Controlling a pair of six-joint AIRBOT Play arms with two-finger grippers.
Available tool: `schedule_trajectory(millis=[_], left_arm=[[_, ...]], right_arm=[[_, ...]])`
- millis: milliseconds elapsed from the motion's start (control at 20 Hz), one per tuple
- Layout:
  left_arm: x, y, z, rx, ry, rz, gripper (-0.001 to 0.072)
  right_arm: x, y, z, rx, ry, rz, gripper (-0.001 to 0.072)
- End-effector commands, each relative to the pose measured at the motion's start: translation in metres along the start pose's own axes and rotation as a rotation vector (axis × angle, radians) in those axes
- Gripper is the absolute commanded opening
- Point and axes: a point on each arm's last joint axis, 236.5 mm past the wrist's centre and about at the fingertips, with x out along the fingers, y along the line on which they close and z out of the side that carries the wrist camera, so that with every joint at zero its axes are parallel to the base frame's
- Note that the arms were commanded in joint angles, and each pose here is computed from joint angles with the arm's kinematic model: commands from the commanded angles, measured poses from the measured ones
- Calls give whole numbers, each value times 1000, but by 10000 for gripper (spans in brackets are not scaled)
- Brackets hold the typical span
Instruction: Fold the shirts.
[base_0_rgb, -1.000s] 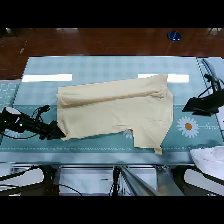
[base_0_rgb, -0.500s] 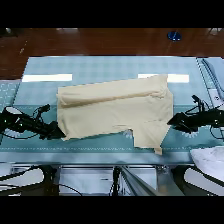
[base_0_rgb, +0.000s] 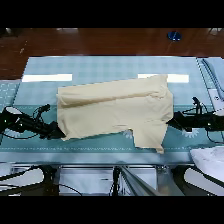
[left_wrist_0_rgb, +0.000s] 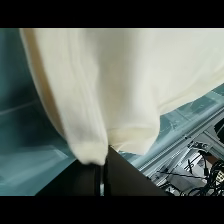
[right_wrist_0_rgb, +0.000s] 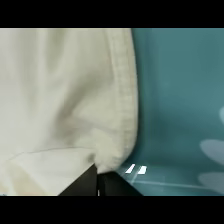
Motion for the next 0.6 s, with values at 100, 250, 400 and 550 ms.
schedule_trajectory(millis=[100,250,400,550], left_arm=[[-37,-49,25,136,-138,-180,29],[-118,-109,74,209,-490,-319,29],[-150,-120,98,213,-625,-265,29],[-148,-114,123,180,-676,-219,29]], right_arm=[[-68,82,44,-181,-222,164,23],[-138,137,89,-261,-468,226,22],[-144,156,122,-317,-544,190,22],[-101,172,152,-338,-521,170,22]])
